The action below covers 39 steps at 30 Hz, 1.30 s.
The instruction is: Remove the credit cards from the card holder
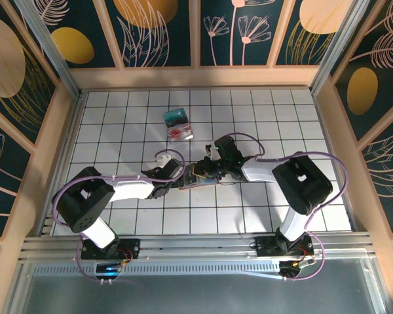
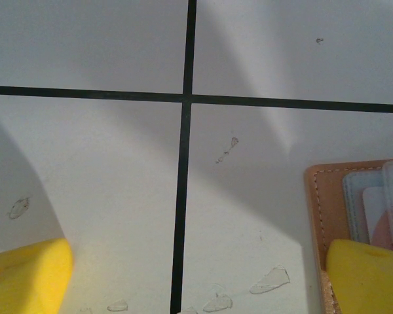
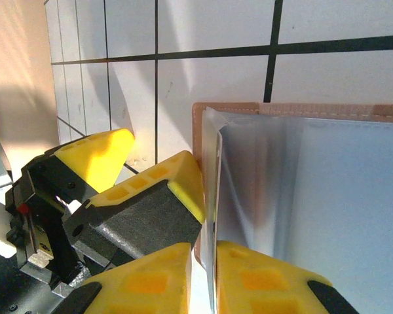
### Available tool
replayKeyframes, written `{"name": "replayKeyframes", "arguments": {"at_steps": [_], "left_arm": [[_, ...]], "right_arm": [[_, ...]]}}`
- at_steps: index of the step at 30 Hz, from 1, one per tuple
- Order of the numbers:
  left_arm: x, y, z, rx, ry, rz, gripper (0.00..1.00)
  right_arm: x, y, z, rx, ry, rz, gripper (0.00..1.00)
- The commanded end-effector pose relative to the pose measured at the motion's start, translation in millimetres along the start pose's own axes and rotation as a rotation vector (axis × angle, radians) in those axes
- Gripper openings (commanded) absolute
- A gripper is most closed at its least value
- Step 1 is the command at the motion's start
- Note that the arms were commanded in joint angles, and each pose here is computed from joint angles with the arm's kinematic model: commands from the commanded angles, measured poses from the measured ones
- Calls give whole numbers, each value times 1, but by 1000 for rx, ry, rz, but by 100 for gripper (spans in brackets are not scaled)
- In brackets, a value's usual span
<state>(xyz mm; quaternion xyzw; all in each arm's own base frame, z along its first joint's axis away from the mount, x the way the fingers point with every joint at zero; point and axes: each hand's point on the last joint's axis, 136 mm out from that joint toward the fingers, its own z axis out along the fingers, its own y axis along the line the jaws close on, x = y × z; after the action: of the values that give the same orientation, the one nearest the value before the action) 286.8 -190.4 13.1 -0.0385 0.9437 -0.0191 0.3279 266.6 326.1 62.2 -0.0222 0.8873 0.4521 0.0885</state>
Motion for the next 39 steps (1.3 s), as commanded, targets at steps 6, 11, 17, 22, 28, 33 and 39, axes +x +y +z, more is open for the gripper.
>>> {"name": "replayKeyframes", "arguments": {"at_steps": [6,11,17,22,28,33,39], "left_arm": [[20,14,6,-66,70,41,99],[19,14,6,-67,69,42,99],[19,14,6,-68,66,40,99],[17,15,5,-74,58,37,99],[8,15,0,-75,30,27,99],[-8,11,-10,-52,-17,-1,99],[-35,1,-29,7,-101,-62,99]], "right_arm": [[-7,10,-10,-39,-33,-11,11],[-11,5,-14,-13,-50,-7,7],[-14,-6,-19,39,-70,-8,1],[-16,-12,-23,94,-89,-17,0],[-20,-12,-30,124,-113,-32,0],[-25,-10,-37,136,-140,-46,0],[-32,-5,-46,140,-181,-70,0]]}}
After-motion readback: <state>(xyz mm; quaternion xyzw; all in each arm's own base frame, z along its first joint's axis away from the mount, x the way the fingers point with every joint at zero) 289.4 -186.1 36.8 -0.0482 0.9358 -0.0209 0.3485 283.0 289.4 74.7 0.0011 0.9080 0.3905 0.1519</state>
